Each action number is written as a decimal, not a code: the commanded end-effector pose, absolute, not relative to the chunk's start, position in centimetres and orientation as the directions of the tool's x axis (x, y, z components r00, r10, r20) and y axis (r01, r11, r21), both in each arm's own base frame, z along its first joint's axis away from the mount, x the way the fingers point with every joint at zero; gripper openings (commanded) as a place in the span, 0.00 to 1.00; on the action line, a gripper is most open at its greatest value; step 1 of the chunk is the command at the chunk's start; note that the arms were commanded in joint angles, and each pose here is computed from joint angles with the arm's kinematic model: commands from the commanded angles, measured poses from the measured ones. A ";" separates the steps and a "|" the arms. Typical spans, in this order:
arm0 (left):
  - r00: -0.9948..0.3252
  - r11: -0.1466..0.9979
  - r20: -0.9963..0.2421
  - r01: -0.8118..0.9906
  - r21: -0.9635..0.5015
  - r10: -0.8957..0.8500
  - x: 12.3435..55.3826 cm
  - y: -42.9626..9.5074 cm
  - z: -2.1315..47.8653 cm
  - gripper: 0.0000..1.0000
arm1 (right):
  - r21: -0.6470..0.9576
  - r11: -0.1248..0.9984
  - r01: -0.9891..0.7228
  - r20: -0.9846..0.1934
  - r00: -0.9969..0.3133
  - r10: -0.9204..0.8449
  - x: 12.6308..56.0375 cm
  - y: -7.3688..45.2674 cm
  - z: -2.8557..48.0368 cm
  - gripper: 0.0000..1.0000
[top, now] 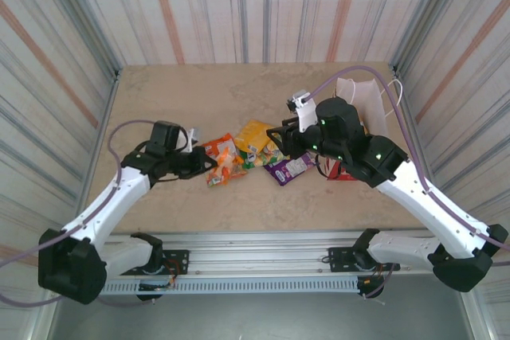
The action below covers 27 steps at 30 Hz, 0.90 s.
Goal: Place the snacks into the paper bag
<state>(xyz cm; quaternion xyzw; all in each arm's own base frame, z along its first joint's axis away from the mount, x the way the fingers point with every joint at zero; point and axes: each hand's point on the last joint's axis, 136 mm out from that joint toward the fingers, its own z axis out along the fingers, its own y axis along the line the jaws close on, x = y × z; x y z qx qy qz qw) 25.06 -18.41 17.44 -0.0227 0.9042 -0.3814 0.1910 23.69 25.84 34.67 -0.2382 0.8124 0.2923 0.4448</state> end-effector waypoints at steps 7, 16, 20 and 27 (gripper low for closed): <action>-0.766 0.557 -0.622 0.449 -0.699 -0.163 27.0 -20.9 29.4 0.00 | 0.401 0.617 -0.677 -0.850 -0.527 -0.027 23.3 26.6 36.3 0.58; -0.654 0.400 -0.727 0.621 -0.674 -0.210 26.9 -22.4 35.5 0.00 | 0.505 0.513 -0.694 -0.828 -0.558 0.059 24.2 27.1 37.7 0.62; -0.632 0.346 -0.744 0.663 -0.663 -0.215 26.4 -22.8 36.4 0.00 | 0.547 0.461 -0.699 -0.814 -0.573 0.097 24.6 27.4 38.3 0.64; -0.606 0.248 -0.768 0.726 -0.641 -0.210 25.7 -24.1 38.0 0.00 | 0.571 0.431 -0.699 -0.802 -0.588 0.108 25.5 27.8 37.4 0.65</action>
